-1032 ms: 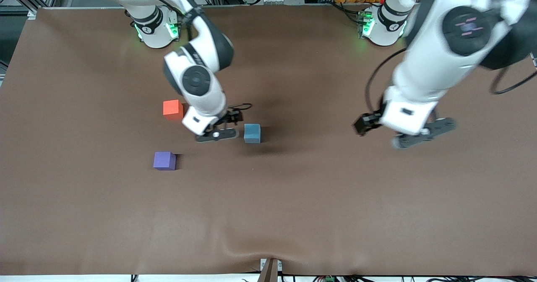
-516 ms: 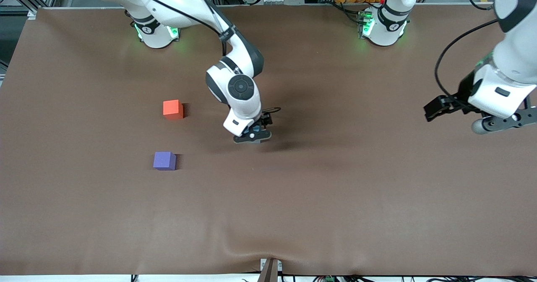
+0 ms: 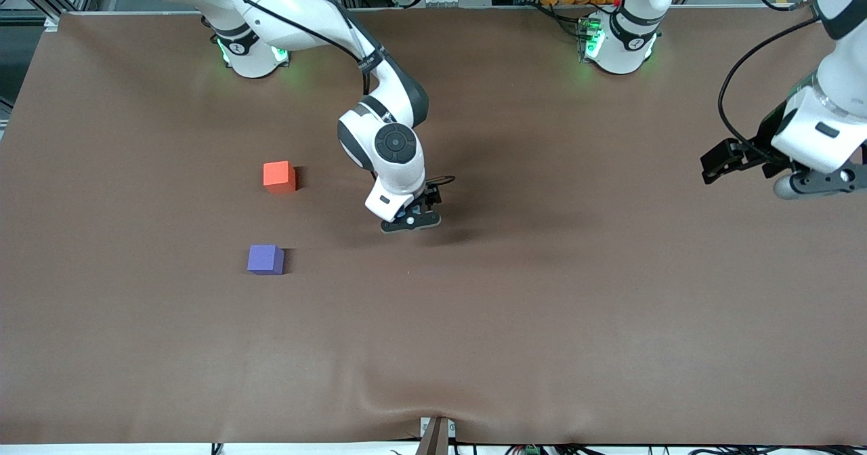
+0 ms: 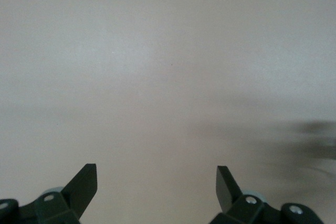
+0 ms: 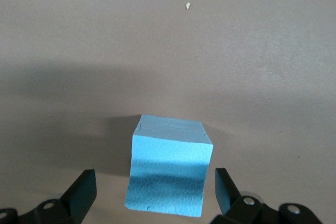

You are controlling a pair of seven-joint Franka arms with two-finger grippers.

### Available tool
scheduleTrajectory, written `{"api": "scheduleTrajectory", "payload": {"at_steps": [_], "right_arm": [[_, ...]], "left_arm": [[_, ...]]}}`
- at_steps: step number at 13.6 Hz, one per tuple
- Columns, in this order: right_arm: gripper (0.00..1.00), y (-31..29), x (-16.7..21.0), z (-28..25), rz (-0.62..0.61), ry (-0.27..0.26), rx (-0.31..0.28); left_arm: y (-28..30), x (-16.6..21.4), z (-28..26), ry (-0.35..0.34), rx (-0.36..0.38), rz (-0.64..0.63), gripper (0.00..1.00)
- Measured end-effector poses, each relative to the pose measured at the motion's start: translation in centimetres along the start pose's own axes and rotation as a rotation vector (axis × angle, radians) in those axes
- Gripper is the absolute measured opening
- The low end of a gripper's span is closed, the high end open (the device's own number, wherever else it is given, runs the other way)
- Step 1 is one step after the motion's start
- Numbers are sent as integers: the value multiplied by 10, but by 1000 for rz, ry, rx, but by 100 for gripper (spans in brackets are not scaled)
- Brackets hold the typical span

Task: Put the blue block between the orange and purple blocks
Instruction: 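Carry the blue block with the right gripper toward the orange block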

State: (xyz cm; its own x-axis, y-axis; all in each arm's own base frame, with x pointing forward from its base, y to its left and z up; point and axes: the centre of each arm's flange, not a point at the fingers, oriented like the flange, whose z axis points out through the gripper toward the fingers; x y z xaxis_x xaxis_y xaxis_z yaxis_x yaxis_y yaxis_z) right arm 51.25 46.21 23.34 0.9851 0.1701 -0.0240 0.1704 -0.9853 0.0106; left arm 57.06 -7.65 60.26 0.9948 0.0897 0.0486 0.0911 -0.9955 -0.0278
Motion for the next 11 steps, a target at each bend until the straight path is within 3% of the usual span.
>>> {"api": "scheduleTrajectory", "payload": {"at_steps": [8,9,11], "right_arm": [[100,9,0,22,-26,-8,-64],[94,9,0,26,-31,-5,-75],[67,10,0,28,-36,-1,-85]], "left_arm": [[5,-9,5,0,1,26,100],[4,-10,5,-2,1,41,100],[3,-10,7,-7,3,58,100]]}}
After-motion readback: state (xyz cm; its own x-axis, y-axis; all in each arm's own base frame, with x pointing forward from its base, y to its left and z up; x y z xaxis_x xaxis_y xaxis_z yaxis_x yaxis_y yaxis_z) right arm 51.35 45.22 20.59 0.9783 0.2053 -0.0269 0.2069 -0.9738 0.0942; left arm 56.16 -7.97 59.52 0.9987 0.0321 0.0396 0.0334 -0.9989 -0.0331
